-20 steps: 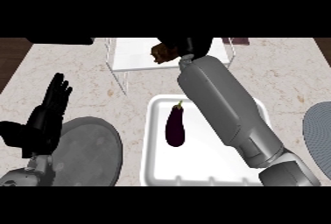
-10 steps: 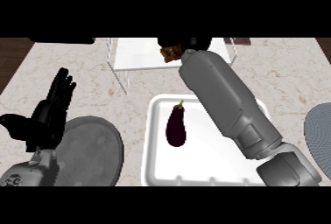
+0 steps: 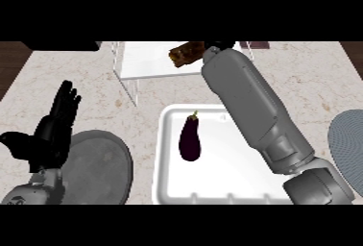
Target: Pick the sweet potato from the tray and place it in the tiered shelf
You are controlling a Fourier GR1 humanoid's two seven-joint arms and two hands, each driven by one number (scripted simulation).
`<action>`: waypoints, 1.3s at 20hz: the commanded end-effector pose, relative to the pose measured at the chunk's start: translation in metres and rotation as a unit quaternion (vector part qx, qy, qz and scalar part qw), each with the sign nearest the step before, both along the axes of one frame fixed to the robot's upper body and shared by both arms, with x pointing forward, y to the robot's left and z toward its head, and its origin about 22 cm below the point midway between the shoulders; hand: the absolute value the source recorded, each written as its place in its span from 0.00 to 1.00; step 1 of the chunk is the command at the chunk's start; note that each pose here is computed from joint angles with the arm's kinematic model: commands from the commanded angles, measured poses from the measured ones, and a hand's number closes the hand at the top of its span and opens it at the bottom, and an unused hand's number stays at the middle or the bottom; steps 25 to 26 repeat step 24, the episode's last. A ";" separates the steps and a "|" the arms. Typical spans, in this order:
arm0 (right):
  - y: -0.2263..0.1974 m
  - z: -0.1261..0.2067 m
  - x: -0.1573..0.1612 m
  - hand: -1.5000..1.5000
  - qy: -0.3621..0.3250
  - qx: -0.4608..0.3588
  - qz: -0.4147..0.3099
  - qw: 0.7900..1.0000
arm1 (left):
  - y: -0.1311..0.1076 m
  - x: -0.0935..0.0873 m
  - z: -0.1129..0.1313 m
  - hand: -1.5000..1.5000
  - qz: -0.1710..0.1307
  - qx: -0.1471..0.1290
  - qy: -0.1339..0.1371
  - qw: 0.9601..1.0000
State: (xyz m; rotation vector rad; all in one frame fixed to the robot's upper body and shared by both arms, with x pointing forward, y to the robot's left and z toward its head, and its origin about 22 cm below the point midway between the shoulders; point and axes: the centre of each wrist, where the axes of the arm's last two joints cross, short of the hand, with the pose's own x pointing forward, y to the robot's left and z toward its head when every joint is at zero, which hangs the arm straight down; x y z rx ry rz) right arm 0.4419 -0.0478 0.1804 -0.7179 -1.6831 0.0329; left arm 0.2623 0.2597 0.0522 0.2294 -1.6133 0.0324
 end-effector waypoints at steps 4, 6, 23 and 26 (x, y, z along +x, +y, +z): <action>-0.039 0.024 0.000 0.00 -0.004 0.047 -0.060 0.997 | 0.017 -0.001 -0.004 0.50 0.019 0.004 0.011 1.000; -0.062 0.021 -0.002 0.00 0.010 0.064 -0.087 0.994 | 0.025 -0.012 -0.002 0.50 0.009 0.001 0.010 1.000; -0.207 0.037 -0.138 0.00 0.016 0.066 -0.054 0.996 | 0.024 -0.007 0.003 0.50 0.019 0.004 -0.005 1.000; -0.213 0.052 -0.150 0.00 0.008 0.068 -0.052 0.996 | -0.002 -0.021 -0.004 0.50 0.010 0.003 0.001 1.000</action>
